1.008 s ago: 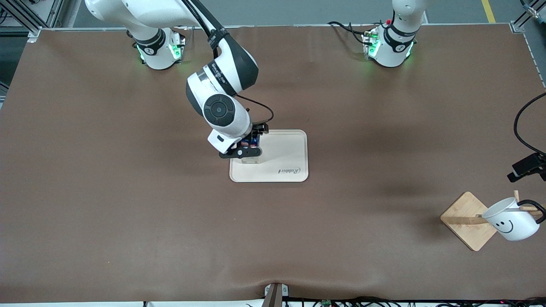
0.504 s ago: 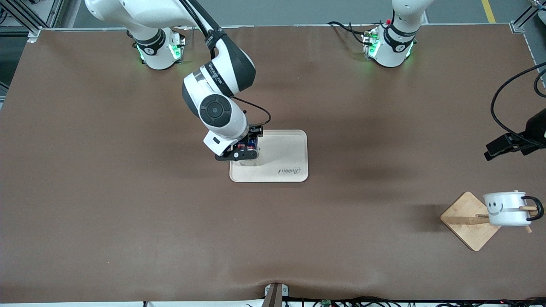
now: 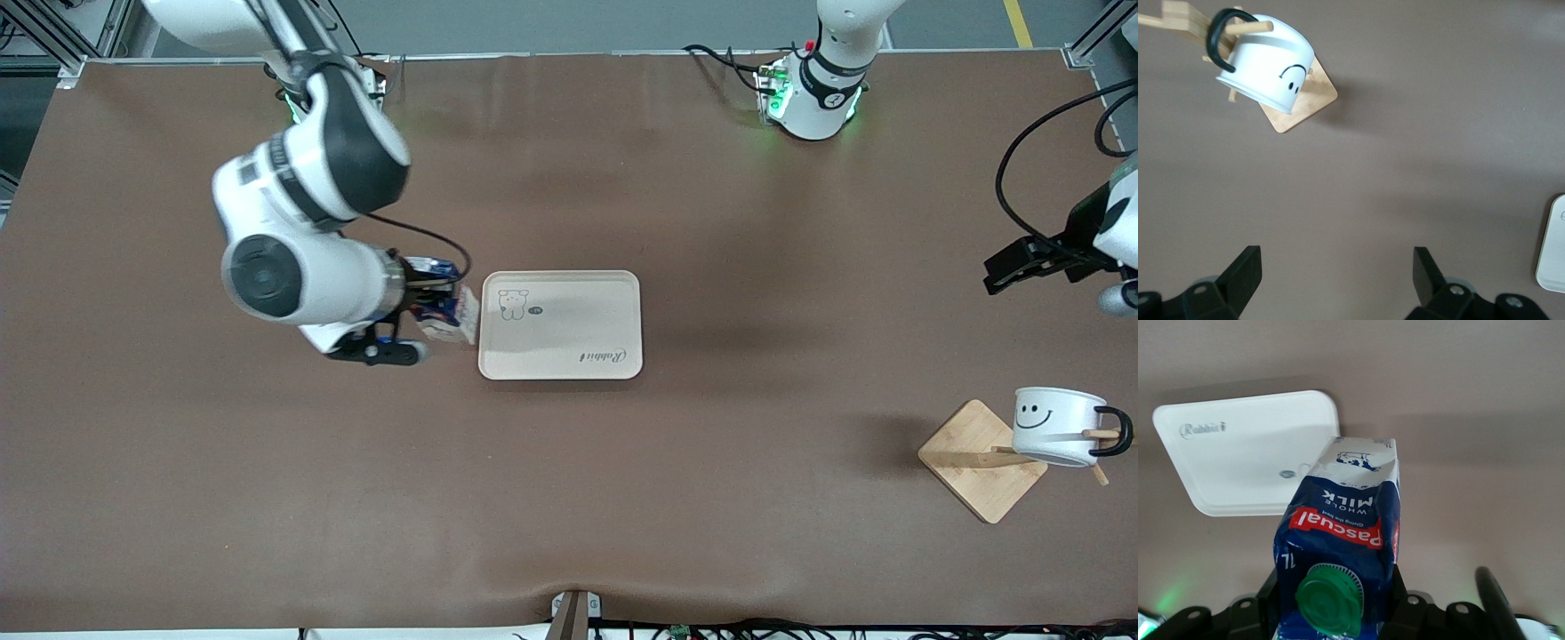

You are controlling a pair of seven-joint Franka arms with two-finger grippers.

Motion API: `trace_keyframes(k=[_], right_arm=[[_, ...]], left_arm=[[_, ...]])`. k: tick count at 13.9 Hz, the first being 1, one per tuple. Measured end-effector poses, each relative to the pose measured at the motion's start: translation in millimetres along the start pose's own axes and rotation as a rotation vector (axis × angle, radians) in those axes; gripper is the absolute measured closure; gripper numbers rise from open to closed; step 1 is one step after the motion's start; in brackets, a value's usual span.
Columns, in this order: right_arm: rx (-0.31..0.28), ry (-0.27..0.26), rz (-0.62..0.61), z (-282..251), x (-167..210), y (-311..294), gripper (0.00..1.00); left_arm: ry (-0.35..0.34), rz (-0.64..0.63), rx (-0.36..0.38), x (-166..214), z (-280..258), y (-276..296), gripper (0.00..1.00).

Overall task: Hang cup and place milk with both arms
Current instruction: 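Carry the milk carton off the tray with the right gripper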

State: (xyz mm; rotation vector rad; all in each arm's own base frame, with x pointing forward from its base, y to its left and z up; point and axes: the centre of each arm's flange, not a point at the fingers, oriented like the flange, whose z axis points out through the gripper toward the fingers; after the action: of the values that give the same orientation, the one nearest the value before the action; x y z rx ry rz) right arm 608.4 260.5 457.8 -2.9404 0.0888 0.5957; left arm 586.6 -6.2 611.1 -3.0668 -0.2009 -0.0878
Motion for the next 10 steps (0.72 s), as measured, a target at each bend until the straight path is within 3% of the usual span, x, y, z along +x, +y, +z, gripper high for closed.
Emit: trace_keyframes(k=[2,5,10], right_arm=[[0.000,-0.014,-0.060,-27,8,64,0.37],[-0.052,-0.005,-0.149,-48,20,183,0.37],[-0.063,-0.003,-0.179,-1,29,318,0.37]], left_arm=[[0.024,-0.001,-0.005,1,-13,-1,0.00],[0.013,0.029,-0.003,-3,-19,14,0.00],[-0.046,0.057,0.036,-14,-16,36,0.00]])
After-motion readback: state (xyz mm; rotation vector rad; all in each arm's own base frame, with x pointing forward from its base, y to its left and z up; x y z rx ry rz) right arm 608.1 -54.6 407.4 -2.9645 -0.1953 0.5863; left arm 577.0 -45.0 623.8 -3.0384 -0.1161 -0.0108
